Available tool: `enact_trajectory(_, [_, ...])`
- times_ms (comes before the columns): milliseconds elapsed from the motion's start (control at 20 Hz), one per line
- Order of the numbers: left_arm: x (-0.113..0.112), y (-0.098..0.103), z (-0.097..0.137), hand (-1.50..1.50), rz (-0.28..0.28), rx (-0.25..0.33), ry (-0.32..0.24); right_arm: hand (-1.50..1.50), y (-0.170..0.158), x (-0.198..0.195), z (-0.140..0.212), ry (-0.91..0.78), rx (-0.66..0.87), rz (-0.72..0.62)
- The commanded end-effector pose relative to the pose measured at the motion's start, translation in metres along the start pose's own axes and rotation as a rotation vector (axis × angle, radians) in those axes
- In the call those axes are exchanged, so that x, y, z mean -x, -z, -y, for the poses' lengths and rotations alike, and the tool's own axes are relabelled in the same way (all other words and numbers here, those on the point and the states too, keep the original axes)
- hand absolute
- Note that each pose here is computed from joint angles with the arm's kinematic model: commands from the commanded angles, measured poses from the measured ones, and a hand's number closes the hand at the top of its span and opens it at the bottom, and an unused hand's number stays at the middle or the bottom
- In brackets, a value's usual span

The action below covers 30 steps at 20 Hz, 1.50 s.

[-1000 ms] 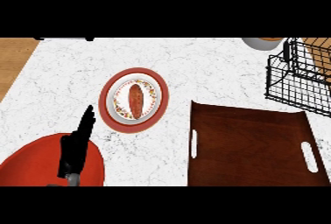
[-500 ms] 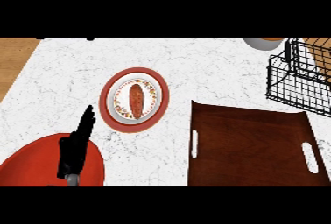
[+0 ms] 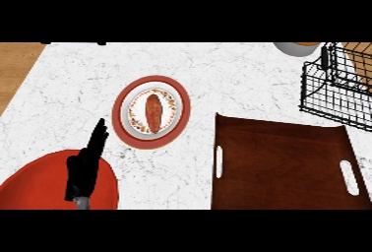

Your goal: Pick the bell pepper from the tray and place it in the tiered basket

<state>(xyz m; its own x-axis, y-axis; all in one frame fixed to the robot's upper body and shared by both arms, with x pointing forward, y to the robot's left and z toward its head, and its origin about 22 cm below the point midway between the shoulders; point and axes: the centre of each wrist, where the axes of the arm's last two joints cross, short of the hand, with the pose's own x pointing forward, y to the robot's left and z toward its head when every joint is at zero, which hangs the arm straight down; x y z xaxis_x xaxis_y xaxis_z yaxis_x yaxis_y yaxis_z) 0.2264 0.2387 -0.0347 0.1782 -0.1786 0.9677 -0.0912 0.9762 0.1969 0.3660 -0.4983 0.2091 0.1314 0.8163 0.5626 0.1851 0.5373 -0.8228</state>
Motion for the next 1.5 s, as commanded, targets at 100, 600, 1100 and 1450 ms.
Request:
enact_trajectory(100, [0.000,-0.002,0.016,0.00,-0.062,0.000,-0.022,-1.50,0.002,0.015,-0.036,0.291,-0.089,-0.055])
enact_trajectory(600, [0.019,-0.012,-0.001,0.00,-0.077,-0.011,0.001,-1.50,-0.003,0.023,-0.008,0.642,0.009,-0.005])
enact_trajectory(1100, [0.005,0.001,-0.009,0.00,-0.066,-0.017,-0.012,-1.50,-0.059,0.064,0.091,0.692,0.490,-0.169])
enact_trajectory(1450, [0.011,-0.002,-0.013,0.00,-0.066,-0.045,-0.005,-1.50,-0.130,0.111,0.138,0.707,0.487,-0.212])
